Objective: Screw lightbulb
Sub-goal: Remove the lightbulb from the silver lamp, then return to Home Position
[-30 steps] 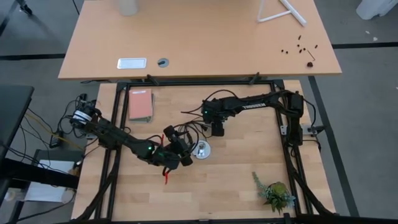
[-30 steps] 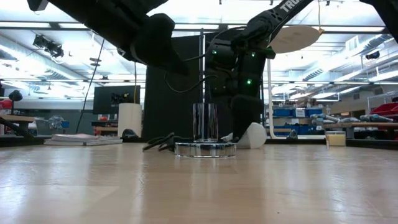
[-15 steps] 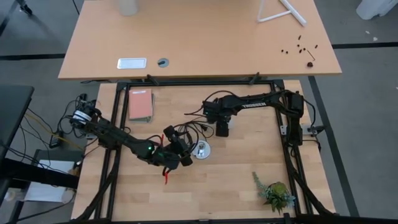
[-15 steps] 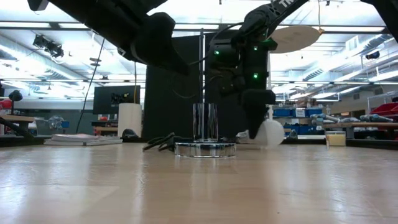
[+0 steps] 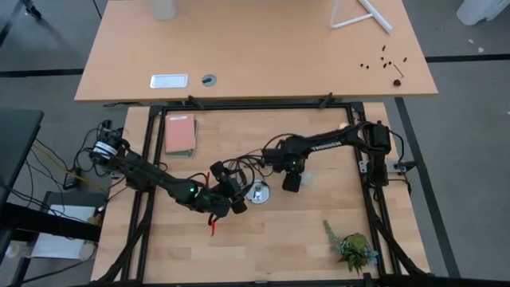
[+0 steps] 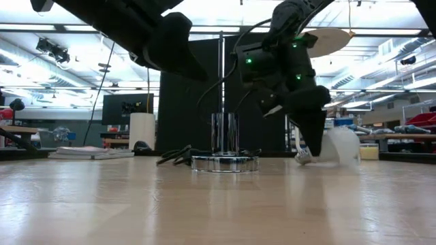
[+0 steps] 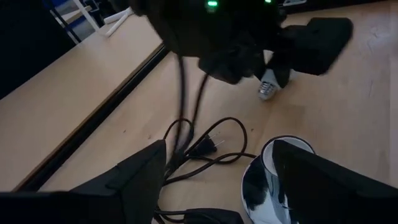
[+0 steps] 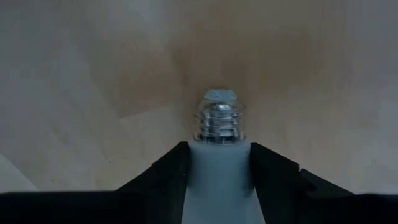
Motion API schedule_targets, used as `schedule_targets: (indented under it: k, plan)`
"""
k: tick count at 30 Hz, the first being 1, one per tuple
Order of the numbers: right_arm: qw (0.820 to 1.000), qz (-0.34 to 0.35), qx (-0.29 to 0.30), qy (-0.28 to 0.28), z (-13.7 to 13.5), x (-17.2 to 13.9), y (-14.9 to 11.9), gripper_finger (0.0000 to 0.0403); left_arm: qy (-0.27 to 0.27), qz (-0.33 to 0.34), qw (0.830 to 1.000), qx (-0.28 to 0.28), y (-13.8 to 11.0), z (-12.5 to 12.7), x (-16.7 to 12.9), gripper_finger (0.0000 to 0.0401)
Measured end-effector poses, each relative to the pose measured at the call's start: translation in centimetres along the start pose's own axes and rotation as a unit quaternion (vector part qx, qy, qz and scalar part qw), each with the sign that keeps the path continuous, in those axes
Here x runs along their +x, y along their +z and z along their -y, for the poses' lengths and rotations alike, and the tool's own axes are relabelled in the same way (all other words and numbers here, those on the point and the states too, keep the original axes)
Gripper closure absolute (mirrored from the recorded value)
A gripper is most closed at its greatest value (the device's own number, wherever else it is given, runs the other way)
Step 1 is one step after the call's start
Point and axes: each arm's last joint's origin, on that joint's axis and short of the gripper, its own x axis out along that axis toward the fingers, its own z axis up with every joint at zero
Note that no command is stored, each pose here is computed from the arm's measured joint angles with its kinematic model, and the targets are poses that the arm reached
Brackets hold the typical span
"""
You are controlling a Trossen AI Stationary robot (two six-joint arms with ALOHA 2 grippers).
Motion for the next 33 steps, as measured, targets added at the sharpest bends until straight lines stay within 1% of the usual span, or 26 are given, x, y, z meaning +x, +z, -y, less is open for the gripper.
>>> schedule_targets:
  k: [4,6,8,13,15,26,30,33]
  plan:
    - [1.000,0.014,-0.011,-0.004,-1.2,0.9,-0.5,0.0241,-0.005,0.000,1.000,-0.002,0.0,0.0,0.0,0.0103]
    - [1.000,0.021,-0.014,-0.015,-1.6,1.1,-0.6,0.0241,-0.005,0.000,1.000,-0.002,0.0,0.0,0.0,0.0103]
    - [0.999,0.029,-0.014,-0.024,-1.7,1.1,-0.7,0.0241,-0.006,0.000,1.000,-0.002,0.0,0.1,0.0,0.0103]
    - [0.998,0.058,-0.008,-0.026,-1.6,0.6,-1.2,0.0236,-0.007,0.001,1.000,-0.002,0.0,0.1,0.0,0.0103]
    - [0.997,0.072,-0.002,-0.031,-1.5,0.5,-1.4,0.0226,-0.007,0.003,1.000,-0.006,0.1,0.1,0.0,0.0103]
    - [0.997,0.069,0.001,-0.037,-1.3,0.7,-1.8,0.0151,-0.020,0.006,1.000,-0.011,0.2,0.2,0.0,0.0103]
    - [0.997,0.067,0.000,-0.030,-1.3,0.1,-2.2,0.0135,-0.020,0.006,1.000,-0.011,0.2,0.2,0.0,0.0103]
    - [0.996,0.091,0.000,-0.023,-1.3,-1.2,-2.6,0.0128,-0.020,0.007,1.000,-0.011,0.3,0.2,0.0,0.0103]
